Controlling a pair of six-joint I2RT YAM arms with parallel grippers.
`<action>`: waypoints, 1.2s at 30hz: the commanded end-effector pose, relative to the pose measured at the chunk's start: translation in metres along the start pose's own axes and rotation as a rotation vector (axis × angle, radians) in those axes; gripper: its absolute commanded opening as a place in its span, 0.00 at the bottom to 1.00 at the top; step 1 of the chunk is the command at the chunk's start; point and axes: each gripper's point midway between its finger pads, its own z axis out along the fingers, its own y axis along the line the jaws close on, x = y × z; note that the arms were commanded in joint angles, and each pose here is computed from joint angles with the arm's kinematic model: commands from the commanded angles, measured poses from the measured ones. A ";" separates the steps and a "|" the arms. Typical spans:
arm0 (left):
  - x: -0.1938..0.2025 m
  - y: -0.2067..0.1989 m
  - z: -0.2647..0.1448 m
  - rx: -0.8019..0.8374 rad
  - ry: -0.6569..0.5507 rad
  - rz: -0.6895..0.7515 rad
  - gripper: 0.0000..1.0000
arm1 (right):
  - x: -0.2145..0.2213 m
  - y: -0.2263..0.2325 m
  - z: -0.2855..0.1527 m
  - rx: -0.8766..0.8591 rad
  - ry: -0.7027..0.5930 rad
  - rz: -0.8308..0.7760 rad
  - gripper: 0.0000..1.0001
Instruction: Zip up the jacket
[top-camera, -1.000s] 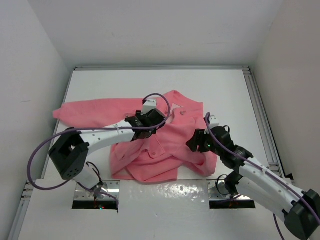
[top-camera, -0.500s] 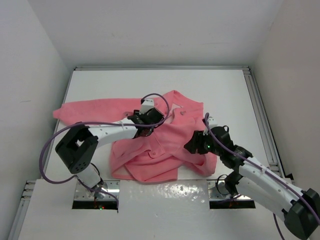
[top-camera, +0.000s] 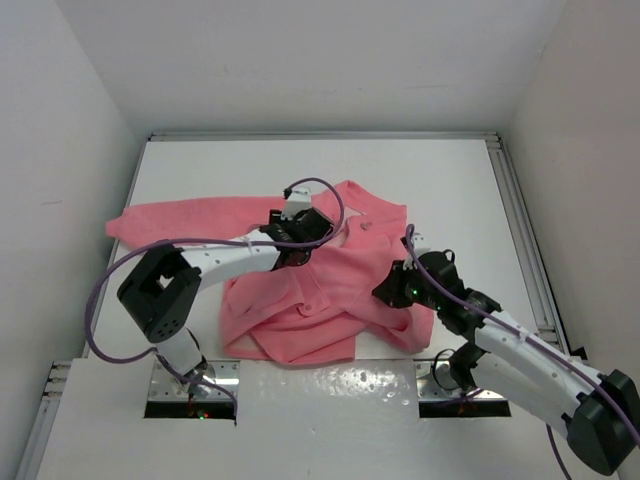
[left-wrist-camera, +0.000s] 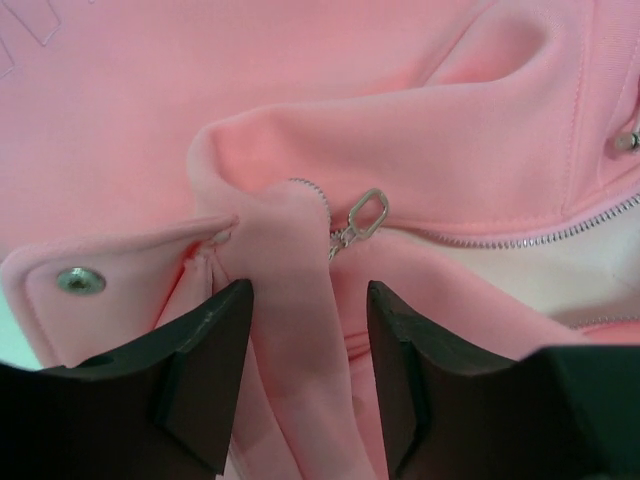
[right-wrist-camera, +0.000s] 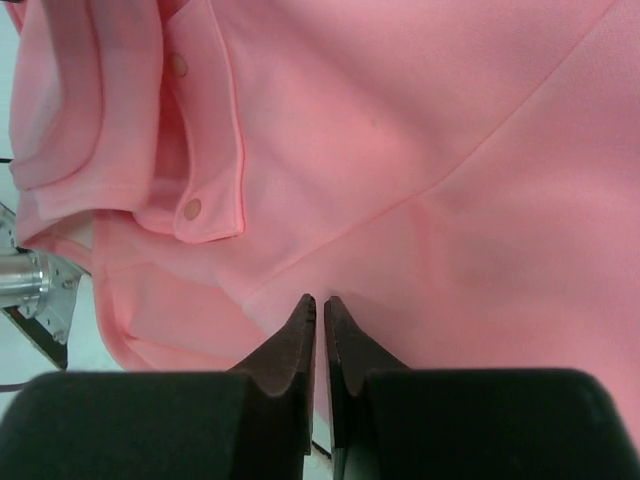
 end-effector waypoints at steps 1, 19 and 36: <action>-0.005 0.001 0.009 -0.036 -0.009 0.005 0.46 | -0.014 0.013 0.000 -0.054 -0.040 -0.020 0.07; 0.008 0.002 0.006 0.019 0.001 -0.063 0.00 | -0.044 0.040 -0.007 -0.133 -0.111 -0.033 0.32; -0.013 -0.017 -0.118 0.910 -0.138 -0.332 0.00 | -0.115 0.149 0.001 -0.620 -0.160 -0.109 0.42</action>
